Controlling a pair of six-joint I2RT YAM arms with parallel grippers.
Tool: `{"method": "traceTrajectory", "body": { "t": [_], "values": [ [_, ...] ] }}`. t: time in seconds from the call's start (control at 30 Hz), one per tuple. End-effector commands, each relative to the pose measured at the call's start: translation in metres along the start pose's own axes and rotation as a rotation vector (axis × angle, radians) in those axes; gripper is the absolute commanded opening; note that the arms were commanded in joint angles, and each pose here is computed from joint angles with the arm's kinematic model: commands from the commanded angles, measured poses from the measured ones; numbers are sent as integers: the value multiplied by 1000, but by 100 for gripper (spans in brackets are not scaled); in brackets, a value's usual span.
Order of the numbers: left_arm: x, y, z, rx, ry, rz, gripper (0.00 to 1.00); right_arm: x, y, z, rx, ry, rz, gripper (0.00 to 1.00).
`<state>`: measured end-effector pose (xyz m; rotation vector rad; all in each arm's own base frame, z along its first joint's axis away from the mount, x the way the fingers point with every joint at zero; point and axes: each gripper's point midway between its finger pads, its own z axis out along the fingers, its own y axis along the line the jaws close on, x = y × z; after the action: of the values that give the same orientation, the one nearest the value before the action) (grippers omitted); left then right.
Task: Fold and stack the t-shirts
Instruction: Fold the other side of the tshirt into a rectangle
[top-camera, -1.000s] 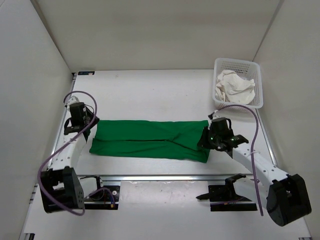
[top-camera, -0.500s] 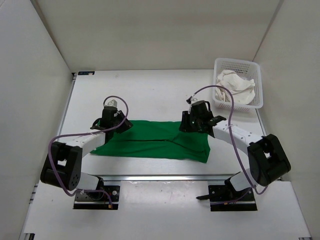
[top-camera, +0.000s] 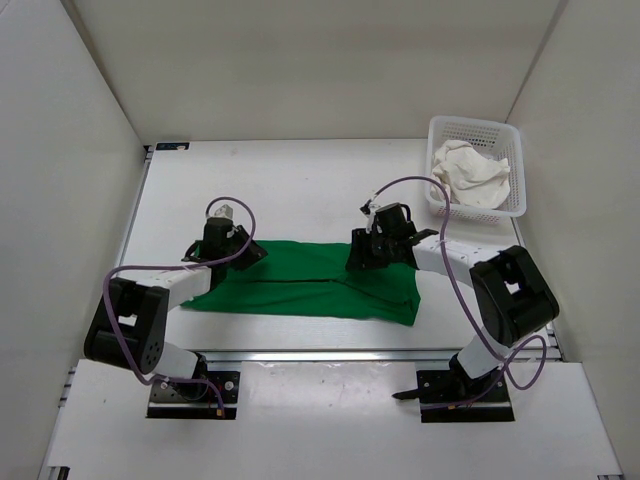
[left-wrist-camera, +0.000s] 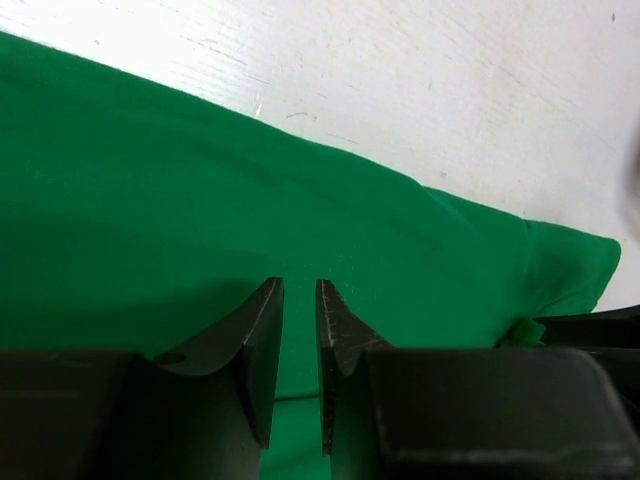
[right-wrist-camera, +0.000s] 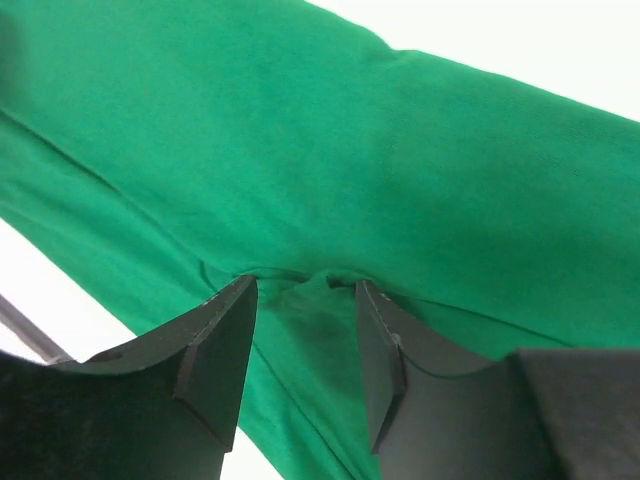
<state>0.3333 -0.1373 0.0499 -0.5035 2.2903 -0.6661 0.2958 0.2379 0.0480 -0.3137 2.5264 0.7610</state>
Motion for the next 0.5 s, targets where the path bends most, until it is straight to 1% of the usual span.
{"method": "traceTrajectory", "body": {
  "t": [0.0,0.03,0.07,0.13,0.17,0.23,0.37,0.47],
  "values": [
    [1,-9,1,45,2,-2,30,-5,12,4,-65,-20,-28,42],
    [1,-10,1,47,3,0,30,-2,14,4,-78,-10,-24,40],
    [0,-13,1,52,2,0,30,-2,15,3,-90,-9,-27,31],
    [0,-14,0,52,-5,11,30,-1,16,0,-84,-14,-32,20],
    [-1,-13,-1,53,-4,2,29,2,16,0,-77,-5,-37,12],
    [-1,-13,-1,61,-4,-7,30,7,20,-3,-75,8,-33,4],
    [-4,-18,-3,77,-10,-5,30,27,31,-13,-43,49,-50,0],
    [-7,-24,-4,95,-18,-1,30,53,40,-23,-5,85,-34,0]
  ]
}}
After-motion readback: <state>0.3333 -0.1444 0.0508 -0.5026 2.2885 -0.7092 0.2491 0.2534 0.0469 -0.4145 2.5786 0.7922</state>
